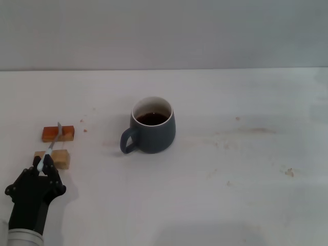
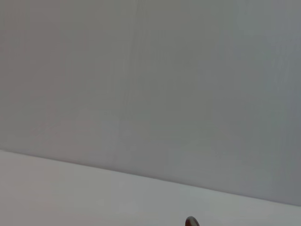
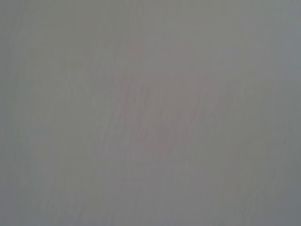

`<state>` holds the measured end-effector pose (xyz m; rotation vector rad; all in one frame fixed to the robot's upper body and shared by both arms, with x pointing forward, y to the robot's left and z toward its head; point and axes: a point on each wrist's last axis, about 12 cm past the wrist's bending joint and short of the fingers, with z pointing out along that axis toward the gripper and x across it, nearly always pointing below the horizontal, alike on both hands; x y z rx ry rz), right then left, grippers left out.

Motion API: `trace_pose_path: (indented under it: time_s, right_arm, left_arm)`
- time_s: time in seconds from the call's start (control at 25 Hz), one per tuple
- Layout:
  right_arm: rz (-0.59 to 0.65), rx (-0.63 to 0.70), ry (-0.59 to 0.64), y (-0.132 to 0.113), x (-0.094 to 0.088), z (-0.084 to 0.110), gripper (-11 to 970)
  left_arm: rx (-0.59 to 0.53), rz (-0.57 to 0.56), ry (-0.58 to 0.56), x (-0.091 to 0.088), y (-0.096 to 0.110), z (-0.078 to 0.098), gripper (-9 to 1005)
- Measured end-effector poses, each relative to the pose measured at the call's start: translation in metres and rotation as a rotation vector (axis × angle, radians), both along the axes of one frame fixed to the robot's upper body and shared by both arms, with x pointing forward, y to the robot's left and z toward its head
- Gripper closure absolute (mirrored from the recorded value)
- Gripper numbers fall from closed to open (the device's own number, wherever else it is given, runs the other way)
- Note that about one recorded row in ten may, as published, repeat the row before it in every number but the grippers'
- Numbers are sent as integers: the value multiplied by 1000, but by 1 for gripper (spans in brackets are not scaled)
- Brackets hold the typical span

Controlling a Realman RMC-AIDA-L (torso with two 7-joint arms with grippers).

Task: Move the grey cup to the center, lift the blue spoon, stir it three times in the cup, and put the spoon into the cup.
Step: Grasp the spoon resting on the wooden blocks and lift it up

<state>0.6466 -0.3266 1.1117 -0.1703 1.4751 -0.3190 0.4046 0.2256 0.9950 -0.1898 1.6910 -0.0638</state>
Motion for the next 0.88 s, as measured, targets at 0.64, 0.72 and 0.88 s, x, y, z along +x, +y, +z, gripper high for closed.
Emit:
trace_pose_path:
  time_s: [0.64, 0.72, 0.88]
  right_arm:
    - [0, 1, 0, 1, 0, 0, 916]
    - [0, 2, 0, 0, 0, 0, 916]
    - [0, 2, 0, 0, 0, 0, 916]
  left_arm:
    - [-4, -22, -46, 13, -4, 8, 850]
    - [-8, -17, -74, 16, -4, 12, 850]
    - [-13, -13, -102, 18, -5, 17, 851]
